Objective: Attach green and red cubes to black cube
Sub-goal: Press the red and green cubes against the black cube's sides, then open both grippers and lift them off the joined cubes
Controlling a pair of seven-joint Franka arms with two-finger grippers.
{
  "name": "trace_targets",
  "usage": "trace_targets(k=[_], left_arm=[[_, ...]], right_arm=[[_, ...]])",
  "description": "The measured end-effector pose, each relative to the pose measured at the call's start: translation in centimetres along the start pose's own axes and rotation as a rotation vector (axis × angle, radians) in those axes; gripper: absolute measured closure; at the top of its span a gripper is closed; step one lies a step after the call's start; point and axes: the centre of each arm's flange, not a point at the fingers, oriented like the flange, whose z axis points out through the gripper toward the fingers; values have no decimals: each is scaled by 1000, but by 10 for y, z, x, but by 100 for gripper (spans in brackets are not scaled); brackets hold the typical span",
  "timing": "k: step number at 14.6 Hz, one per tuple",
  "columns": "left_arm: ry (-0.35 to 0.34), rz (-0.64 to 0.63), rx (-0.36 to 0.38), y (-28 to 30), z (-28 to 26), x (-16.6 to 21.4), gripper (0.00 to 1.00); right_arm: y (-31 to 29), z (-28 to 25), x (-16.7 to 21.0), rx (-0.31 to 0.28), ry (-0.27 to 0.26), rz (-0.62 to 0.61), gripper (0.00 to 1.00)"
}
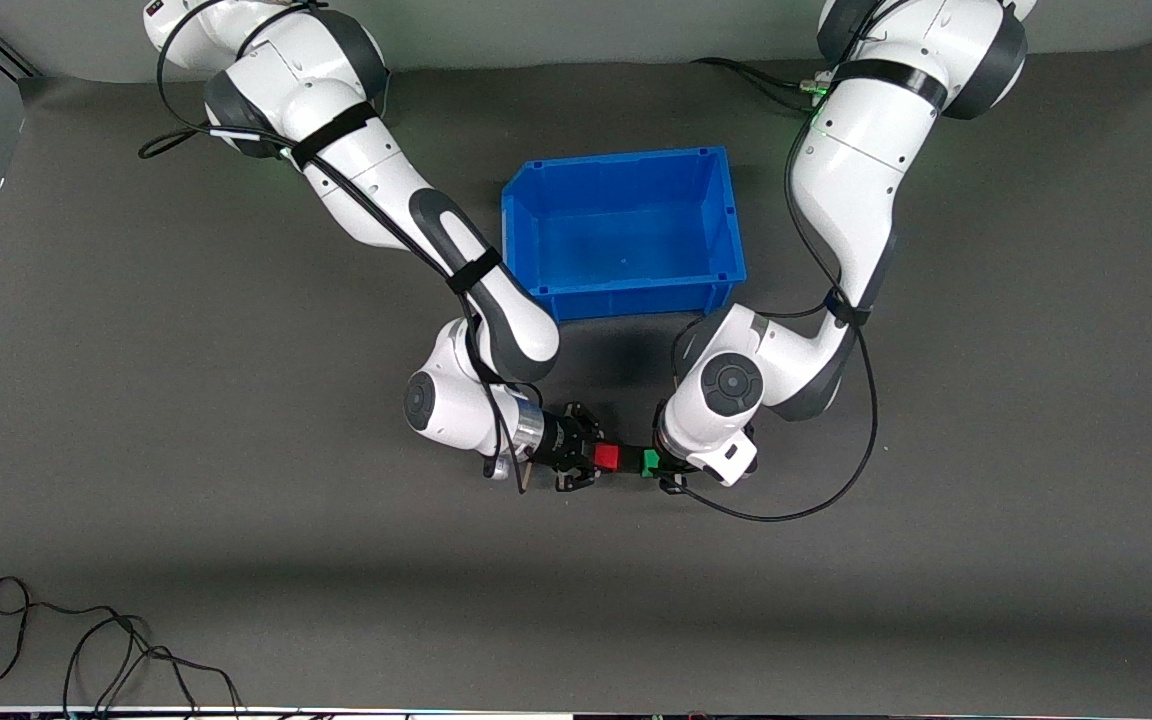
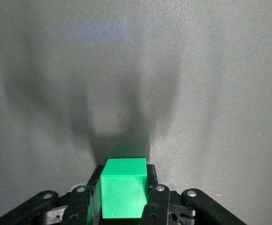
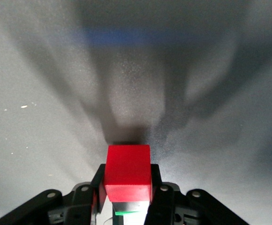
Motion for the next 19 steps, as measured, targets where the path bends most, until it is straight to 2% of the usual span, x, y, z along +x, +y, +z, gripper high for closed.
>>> trace_targets(k=[9, 10, 15, 16, 19], left_arm=[[4, 7, -4, 0, -1, -1, 61], [4, 9, -6, 0, -1, -1, 57], [-2, 17, -12, -1, -4, -8, 7], [-2, 17, -12, 0, -4, -8, 0], [-4, 17, -23, 4, -10, -8, 0]], right_arm=[[-2, -2, -2, 5, -3, -3, 60], [-2, -2, -2, 5, -3, -3, 60], [-1, -2, -4, 4, -5, -4, 60], [-1, -2, -4, 4, -5, -4, 60], [-1, -2, -4, 4, -6, -4, 60]])
